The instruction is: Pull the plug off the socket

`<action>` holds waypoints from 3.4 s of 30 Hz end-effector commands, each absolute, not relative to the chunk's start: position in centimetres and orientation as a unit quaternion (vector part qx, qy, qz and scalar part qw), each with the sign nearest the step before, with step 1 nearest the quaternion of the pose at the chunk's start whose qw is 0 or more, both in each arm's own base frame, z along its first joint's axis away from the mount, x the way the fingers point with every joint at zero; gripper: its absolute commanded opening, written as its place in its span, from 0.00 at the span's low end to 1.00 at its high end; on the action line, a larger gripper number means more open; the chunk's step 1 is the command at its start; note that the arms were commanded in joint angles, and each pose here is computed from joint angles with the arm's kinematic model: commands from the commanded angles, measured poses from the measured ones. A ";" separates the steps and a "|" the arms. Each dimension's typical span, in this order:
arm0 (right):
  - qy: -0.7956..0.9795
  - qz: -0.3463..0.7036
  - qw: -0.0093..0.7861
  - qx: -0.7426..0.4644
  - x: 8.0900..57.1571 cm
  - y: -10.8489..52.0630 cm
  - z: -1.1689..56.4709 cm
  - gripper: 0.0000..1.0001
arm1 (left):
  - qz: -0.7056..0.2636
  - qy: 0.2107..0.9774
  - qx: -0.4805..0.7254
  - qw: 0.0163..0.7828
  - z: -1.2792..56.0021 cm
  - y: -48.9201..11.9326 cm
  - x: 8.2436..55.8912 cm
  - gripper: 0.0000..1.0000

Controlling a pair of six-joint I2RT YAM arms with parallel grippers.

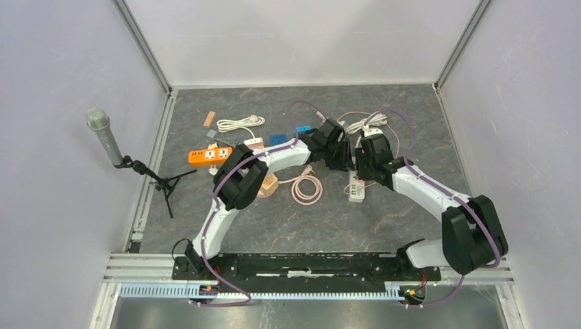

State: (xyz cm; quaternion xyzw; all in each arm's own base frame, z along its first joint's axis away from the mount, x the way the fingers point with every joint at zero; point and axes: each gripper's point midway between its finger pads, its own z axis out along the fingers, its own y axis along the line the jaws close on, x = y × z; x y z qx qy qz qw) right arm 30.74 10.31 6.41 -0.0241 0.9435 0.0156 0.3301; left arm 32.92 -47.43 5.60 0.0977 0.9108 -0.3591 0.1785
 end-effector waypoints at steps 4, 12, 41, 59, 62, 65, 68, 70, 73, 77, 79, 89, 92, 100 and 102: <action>0.930 0.022 0.366 -0.017 31.4 9.9 7.6 0.34 | -0.354 0.920 0.070 0.157 4.1 -48.0 32.7 0.36; 0.926 0.036 0.375 -0.012 32.2 10.5 8.8 0.00 | -0.328 0.932 0.069 0.136 1.8 -47.2 31.7 0.30; 0.874 -0.144 0.453 0.101 34.2 0.3 19.3 0.00 | -0.300 0.924 0.124 0.204 10.0 -46.4 34.6 0.60; 0.874 -0.193 0.399 0.201 41.5 -9.4 16.9 0.00 | -0.264 0.883 0.103 0.373 26.0 -36.1 35.2 0.84; 0.886 -0.180 0.370 0.214 42.1 -10.0 13.9 0.00 | -0.246 0.879 0.102 0.396 27.1 -33.6 34.1 0.88; 0.896 -0.171 0.341 0.228 42.3 -10.7 11.2 0.01 | -0.216 0.878 0.096 0.416 27.3 -30.9 33.3 0.92; 0.903 -0.163 0.318 0.236 42.3 -11.2 9.2 0.16 | -0.177 0.876 0.079 0.441 27.4 -27.9 32.8 1.00; 0.909 -0.154 0.305 0.236 42.3 -11.2 8.1 0.26 | -0.161 0.869 0.069 0.462 28.0 -26.1 32.4 1.00; 0.916 -0.144 0.294 0.234 42.4 -11.3 7.2 0.45 | -0.156 0.856 0.071 0.488 28.3 -24.4 32.0 1.00; 0.920 -0.136 0.294 0.220 42.9 -11.3 8.0 0.72 | -0.153 0.842 0.060 0.514 29.5 -22.3 31.5 1.00; 0.918 -0.133 0.304 0.215 43.2 -11.3 9.4 0.81 | -0.147 0.840 0.055 0.520 29.7 -21.3 31.4 1.00; 0.891 -0.043 0.426 0.153 43.8 -7.9 18.5 0.88 | -0.151 0.844 0.041 0.513 29.2 -19.1 30.8 1.00; 0.877 0.021 0.466 0.115 42.8 -5.0 20.7 0.88 | -0.165 0.842 0.031 0.513 29.0 -18.8 30.6 1.00; 0.862 0.241 0.445 -0.034 36.3 11.4 18.1 0.84 | -0.202 0.837 0.014 0.509 28.2 -19.1 30.3 1.00; 0.860 0.280 0.423 -0.058 34.1 15.2 16.4 0.81 | -0.204 0.838 0.012 0.506 27.9 -19.2 30.2 1.00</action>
